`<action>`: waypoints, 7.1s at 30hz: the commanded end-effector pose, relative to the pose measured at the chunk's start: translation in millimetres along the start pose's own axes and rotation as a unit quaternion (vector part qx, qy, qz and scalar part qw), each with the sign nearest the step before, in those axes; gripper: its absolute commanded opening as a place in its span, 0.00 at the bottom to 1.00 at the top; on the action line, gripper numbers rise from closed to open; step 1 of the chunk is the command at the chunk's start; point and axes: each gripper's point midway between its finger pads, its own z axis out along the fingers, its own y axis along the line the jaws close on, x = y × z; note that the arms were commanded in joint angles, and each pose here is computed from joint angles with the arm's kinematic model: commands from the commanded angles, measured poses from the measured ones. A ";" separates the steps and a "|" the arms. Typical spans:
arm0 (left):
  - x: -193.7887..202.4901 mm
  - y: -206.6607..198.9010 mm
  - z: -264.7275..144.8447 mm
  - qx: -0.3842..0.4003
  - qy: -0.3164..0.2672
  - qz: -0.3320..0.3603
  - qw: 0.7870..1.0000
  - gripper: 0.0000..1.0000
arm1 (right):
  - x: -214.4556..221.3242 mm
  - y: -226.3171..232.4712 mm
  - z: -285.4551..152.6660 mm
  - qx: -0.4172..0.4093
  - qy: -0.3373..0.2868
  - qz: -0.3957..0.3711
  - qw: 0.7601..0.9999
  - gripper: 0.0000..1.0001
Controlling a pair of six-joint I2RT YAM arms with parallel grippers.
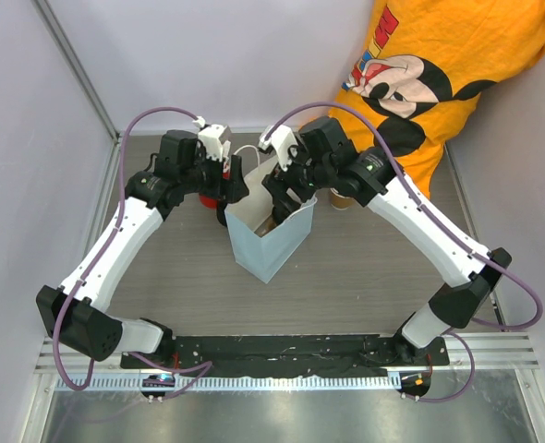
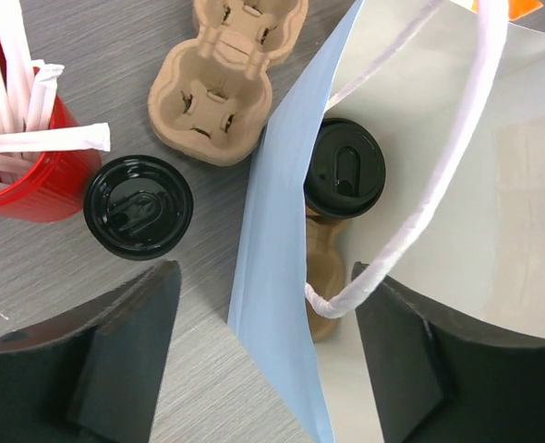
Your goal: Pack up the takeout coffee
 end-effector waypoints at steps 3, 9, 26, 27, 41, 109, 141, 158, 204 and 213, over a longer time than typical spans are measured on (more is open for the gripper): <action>-29.9 -20.4 -25.4 0.036 -0.045 0.033 0.998 0.90 | -42.7 0.8 -50.5 0.006 -0.084 -0.031 0.996 0.83; -56.5 -38.1 -57.7 0.057 -0.076 0.068 0.993 1.00 | -53.2 9.6 -75.7 -0.010 -0.112 -0.052 0.992 0.85; -61.1 38.3 -114.5 -0.144 -0.108 0.145 0.973 1.00 | -52.0 -6.3 -131.0 0.052 -0.140 -0.106 0.983 0.85; -54.2 46.0 -110.8 -0.153 -0.101 0.143 0.973 1.00 | -50.6 -10.5 -132.3 0.063 -0.138 -0.104 0.983 0.85; -22.9 121.2 -55.1 -0.161 -0.066 0.094 0.980 0.95 | -37.7 -63.1 -144.8 0.154 -0.147 -0.034 0.976 0.84; -29.5 163.4 29.4 -0.146 -0.040 0.089 0.984 0.10 | -27.3 -64.1 -140.9 0.115 -0.155 0.001 0.981 0.85; -57.7 130.0 -27.4 -0.154 -0.059 0.122 0.979 0.06 | -31.1 -63.0 -152.8 0.120 -0.167 -0.001 0.979 0.85; -57.8 118.6 -33.7 -0.140 -0.014 0.157 0.978 0.04 | -29.8 -61.1 -148.6 0.112 -0.165 0.000 0.980 0.85; -107.6 -58.6 -243.3 0.022 -0.207 0.253 0.945 0.05 | -20.4 -93.5 -153.6 0.173 -0.159 0.032 0.971 0.85; -97.7 -102.1 -240.7 0.160 -0.199 0.245 0.935 0.06 | -12.0 -104.4 -160.7 0.204 -0.157 0.042 0.965 0.87</action>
